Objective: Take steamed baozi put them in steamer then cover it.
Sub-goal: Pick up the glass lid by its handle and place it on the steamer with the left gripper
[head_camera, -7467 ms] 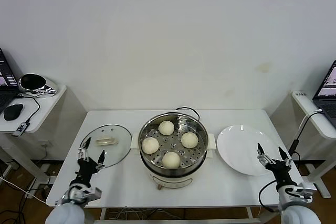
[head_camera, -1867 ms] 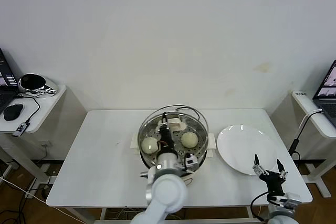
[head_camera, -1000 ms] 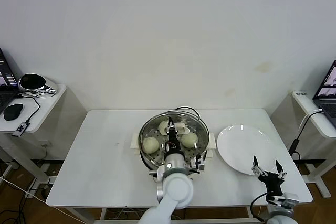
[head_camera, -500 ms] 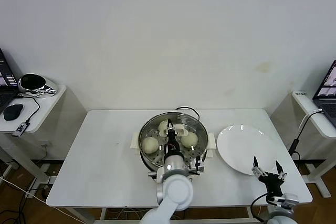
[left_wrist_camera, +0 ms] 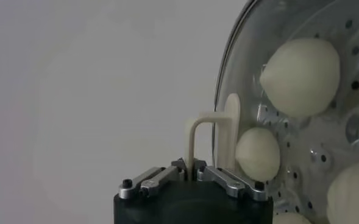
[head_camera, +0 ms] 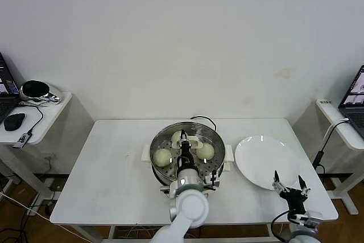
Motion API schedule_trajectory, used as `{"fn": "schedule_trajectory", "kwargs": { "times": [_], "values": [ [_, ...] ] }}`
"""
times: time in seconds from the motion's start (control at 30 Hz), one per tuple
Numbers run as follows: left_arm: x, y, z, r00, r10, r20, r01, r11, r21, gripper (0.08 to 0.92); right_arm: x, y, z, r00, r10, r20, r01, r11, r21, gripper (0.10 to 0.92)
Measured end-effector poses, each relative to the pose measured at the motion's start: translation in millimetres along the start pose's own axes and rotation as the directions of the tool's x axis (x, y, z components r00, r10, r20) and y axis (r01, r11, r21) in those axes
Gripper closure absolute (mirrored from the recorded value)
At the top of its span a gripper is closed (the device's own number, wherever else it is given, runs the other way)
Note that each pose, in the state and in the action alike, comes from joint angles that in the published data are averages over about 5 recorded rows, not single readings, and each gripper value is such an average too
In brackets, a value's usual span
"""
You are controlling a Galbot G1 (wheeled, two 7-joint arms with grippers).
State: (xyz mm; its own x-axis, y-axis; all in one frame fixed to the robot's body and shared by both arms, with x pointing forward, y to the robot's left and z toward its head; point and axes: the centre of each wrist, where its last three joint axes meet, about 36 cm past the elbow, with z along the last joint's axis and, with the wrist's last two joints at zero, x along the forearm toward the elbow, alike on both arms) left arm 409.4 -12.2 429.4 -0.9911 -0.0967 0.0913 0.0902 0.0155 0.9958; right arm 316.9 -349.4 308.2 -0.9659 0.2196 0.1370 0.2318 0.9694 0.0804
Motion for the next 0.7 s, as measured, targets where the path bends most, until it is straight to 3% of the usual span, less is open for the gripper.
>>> {"fn": "schedule_trajectory", "kwargs": {
  "times": [0.17, 0.7],
  "values": [
    [3, -1, 2, 1.0000, 0.002, 0.007, -0.002, 1.000, -0.004, 0.832, 0, 1, 0, 1.000, 0.001, 0.001, -0.001, 1.000, -0.002, 0.200],
    [32, 20, 8, 0.9966, 0.034, 0.075, -0.038, 0.998, 0.046, 0.364, 0, 2, 1, 1.000, 0.002, -0.001, -0.002, 1.000, 0.000, 0.200]
  ]
}}
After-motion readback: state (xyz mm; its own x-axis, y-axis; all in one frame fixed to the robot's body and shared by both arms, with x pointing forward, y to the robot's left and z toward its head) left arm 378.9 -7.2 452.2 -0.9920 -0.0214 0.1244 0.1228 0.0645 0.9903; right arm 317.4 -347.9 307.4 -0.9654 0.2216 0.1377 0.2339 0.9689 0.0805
